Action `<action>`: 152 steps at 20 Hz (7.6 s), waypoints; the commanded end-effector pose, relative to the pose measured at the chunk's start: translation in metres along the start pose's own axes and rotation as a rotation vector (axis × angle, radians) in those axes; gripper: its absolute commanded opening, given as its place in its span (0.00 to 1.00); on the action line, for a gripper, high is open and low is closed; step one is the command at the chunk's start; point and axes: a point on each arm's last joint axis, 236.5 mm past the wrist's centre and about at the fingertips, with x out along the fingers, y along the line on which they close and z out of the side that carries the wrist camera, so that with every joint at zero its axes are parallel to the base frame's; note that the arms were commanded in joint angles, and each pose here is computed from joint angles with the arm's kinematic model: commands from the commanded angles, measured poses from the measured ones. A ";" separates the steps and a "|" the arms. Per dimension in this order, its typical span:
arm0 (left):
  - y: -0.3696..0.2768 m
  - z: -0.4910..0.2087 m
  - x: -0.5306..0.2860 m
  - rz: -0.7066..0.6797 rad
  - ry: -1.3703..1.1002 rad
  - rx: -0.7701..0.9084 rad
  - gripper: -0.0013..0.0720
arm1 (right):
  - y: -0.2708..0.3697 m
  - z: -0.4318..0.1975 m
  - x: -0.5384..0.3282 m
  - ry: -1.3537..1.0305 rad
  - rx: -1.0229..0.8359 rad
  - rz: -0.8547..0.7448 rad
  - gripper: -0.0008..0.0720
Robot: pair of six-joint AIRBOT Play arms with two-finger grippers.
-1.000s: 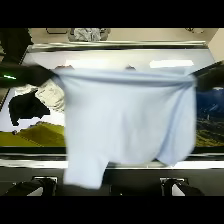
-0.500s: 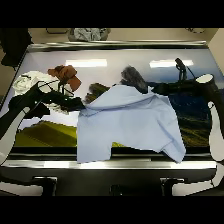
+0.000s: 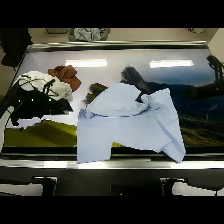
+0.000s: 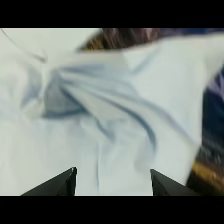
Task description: Fold the shirts.
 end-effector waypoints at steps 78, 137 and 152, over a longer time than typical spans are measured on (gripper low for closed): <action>-0.022 0.144 -0.050 0.137 -0.448 0.140 0.05 | -0.031 0.095 0.100 -0.039 -0.101 -0.368 0.08; 0.033 -0.206 0.065 -0.142 0.215 -0.209 0.05 | 0.040 -0.241 0.061 0.624 0.260 0.088 0.83; 0.034 -0.205 0.066 -0.147 0.206 -0.139 0.05 | 0.022 -0.239 0.093 0.526 0.356 -0.005 0.81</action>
